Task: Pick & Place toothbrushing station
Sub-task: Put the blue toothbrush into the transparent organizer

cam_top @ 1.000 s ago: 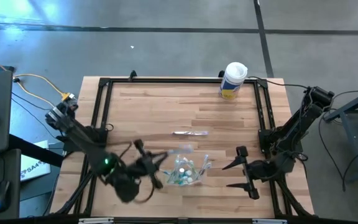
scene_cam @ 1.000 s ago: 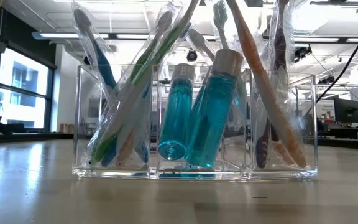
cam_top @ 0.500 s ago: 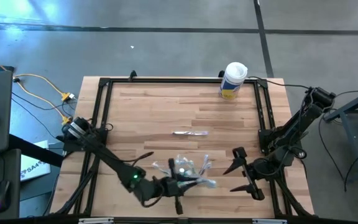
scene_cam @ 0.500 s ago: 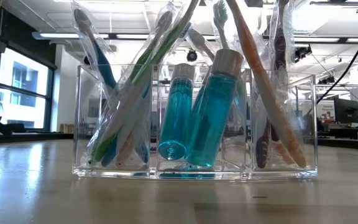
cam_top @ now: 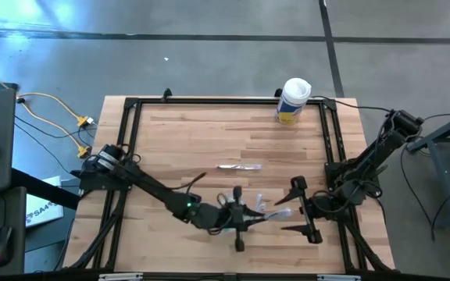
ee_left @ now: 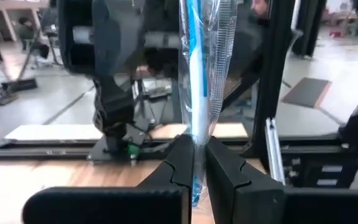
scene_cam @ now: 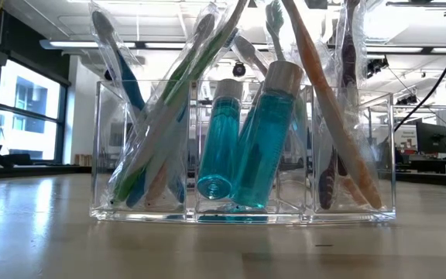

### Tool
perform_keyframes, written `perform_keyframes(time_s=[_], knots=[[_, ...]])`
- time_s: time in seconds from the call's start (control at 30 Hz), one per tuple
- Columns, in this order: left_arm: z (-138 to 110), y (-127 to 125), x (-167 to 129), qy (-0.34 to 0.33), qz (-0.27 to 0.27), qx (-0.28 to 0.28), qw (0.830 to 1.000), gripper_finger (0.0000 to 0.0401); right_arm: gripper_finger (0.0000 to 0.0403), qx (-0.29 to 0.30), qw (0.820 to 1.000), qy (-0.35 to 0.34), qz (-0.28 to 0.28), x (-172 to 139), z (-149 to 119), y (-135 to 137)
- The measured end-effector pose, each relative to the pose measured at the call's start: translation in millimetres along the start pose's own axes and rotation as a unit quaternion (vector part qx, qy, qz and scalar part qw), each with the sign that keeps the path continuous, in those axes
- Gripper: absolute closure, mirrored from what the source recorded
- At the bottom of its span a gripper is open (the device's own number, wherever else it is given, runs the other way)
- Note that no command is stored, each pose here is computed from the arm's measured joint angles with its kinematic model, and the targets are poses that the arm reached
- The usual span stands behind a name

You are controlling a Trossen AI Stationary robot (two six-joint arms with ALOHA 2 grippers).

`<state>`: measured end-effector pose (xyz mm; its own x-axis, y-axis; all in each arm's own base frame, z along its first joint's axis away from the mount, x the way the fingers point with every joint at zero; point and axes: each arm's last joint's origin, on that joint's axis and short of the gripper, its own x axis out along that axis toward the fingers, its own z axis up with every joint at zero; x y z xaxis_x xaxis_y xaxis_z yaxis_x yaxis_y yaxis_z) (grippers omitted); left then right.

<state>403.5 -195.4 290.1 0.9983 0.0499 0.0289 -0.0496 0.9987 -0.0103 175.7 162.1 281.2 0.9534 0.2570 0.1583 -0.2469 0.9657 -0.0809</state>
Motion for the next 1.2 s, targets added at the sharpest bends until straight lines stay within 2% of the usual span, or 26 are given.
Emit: perform_keyframes(time_s=[0.33, 0.5, 0.7, 0.87, 0.93, 0.97, 1.2], knots=[[-15, 10, 11, 0.019, -0.008, 0.004, 1.0, 0.0386, 0.0094, 0.021, 1.0, -0.001, -0.023, 7, -2, -14], [-18, 9, 13, 0.02, -0.009, 0.006, 1.0, 0.0386, 0.0106, 0.021, 1.0, -0.006, 0.004, 9, -2, -16], [-18, 9, 13, 0.021, -0.009, 0.006, 1.0, 0.0386, 0.0191, 0.015, 1.0, -0.007, 0.005, 9, -2, -16], [-19, 9, 13, 0.025, -0.014, 0.007, 1.0, 0.0386, 0.031, 0.002, 1.0, -0.006, 0.006, 9, -2, -16], [-19, 9, 13, 0.029, -0.018, 0.006, 0.999, 0.0374, 0.0366, -0.002, 1.0, -0.006, 0.008, 9, -2, -16], [-20, 9, 13, 0.031, -0.016, 0.009, 0.999, 0.0364, 0.038, -0.006, 1.0, -0.006, 0.012, 9, -2, -15], [-19, 8, 12, 0.028, -0.021, 0.007, 0.999, 0.0287, 0.0385, -0.011, 1.0, -0.009, 0.019, 9, -2, -15]])
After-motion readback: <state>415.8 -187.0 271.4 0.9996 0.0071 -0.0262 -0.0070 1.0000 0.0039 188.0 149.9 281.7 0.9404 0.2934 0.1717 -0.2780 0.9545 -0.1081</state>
